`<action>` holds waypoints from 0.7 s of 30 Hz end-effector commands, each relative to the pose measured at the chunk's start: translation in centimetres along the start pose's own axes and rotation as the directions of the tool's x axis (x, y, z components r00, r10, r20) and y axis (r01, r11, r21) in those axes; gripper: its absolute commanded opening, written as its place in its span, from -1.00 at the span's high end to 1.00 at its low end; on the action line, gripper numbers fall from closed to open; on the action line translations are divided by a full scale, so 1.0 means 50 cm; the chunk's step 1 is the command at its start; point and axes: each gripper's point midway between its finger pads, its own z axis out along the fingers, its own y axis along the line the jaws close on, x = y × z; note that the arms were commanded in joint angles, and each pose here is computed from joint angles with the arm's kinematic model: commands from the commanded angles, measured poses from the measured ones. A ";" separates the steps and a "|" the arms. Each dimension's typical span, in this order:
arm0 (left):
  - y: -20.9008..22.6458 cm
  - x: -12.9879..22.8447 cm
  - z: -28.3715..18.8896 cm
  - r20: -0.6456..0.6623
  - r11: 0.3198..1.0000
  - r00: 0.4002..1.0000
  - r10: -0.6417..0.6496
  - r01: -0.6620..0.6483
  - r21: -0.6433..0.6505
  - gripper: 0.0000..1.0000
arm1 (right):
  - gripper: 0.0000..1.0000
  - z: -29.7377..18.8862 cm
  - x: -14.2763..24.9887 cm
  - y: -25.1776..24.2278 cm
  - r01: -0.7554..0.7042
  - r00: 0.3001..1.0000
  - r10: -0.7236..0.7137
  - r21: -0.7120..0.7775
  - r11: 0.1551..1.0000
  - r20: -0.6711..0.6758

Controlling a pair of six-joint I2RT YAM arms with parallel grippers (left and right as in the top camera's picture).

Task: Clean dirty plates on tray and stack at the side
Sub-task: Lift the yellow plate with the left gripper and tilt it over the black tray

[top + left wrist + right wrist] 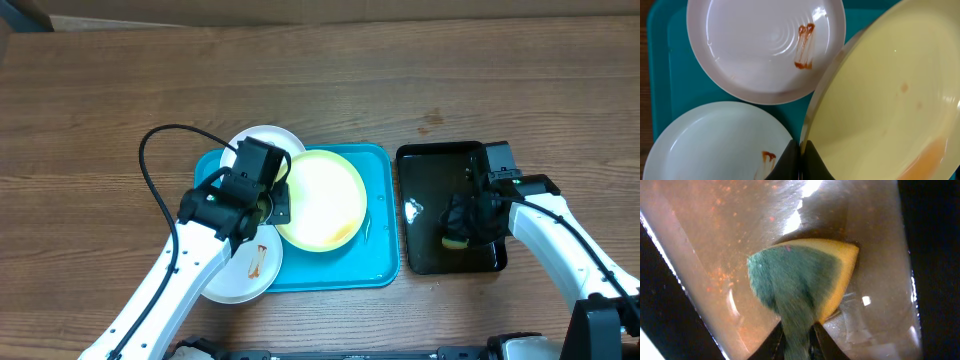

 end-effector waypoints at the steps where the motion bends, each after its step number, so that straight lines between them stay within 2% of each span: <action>1: -0.018 -0.058 -0.058 0.093 1.000 0.996 0.007 -0.009 0.027 0.92 | 0.11 -0.002 0.001 -0.007 0.003 1.000 -0.003 0.014 1.000 0.004; 2: -0.021 -0.067 -0.067 0.103 0.999 0.995 0.005 -0.008 0.033 0.92 | -0.13 -0.002 0.003 -0.008 0.003 1.000 -0.003 0.016 1.000 0.001; 3: -0.025 -0.074 -0.074 0.111 0.999 0.994 0.003 -0.008 0.040 0.92 | -0.25 -0.002 0.004 -0.007 0.003 1.000 -0.002 0.015 1.000 -0.001; 6: -0.034 -0.093 -0.087 0.130 0.999 0.992 0.000 -0.006 0.051 0.92 | -0.43 -0.010 -0.005 0.009 0.005 1.000 -0.005 -0.028 1.000 0.003; 10: -0.054 -0.110 -0.079 0.113 0.997 0.994 0.002 -0.011 0.075 0.92 | -0.59 -0.066 -0.041 0.048 0.012 1.000 -0.009 -0.156 0.988 0.015; 15: -0.086 -0.125 -0.034 0.055 0.996 0.998 0.023 -0.027 0.079 0.92 | -1.00 -0.142 -0.109 0.024 -0.057 0.994 0.071 -0.166 0.985 0.083; 21: -0.173 -0.159 -0.005 0.055 0.989 0.995 0.083 -0.089 0.118 0.92 | -1.00 -0.175 -0.162 -0.048 -0.173 0.970 0.198 -0.168 0.970 0.144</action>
